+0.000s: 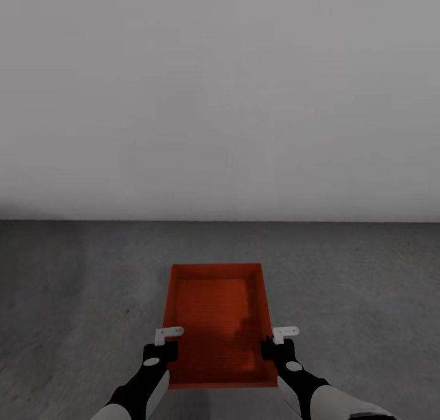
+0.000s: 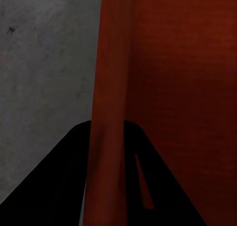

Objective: Move the two storage containers from the living room to the garage. In the garage, place one container on the floor and stack the other container on top of it (either order is fine).

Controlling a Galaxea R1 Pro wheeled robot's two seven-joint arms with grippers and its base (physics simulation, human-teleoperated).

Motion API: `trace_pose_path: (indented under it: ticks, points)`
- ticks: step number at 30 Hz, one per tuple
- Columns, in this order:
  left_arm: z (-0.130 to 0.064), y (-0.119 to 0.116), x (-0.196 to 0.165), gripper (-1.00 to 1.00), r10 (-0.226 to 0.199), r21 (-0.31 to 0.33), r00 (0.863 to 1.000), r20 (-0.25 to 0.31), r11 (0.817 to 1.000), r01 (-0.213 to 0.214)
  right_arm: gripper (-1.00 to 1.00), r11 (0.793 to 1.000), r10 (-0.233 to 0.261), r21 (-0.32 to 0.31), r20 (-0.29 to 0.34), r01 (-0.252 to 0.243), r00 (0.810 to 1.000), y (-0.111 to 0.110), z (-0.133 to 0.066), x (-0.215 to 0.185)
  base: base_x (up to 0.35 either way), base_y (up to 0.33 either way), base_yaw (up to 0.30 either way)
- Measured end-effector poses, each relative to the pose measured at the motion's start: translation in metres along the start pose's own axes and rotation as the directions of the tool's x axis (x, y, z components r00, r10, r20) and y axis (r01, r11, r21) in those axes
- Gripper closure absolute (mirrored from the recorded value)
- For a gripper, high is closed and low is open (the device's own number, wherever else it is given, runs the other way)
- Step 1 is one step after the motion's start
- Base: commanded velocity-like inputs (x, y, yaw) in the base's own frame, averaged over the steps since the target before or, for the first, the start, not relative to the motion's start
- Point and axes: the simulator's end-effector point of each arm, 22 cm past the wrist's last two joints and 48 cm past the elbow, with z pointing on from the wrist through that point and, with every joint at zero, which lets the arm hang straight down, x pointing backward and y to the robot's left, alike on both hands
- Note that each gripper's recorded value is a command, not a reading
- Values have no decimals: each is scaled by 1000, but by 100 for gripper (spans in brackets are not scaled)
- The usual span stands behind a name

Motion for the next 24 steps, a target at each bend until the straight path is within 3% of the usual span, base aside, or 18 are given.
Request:
trace_pose_path:
  ticks: [24]
  points:
    - [39,-3,30,100,0,0,1000,1,1000,0,100,1000,-1,0,1,1,1000,1,36,33,0,0,0]
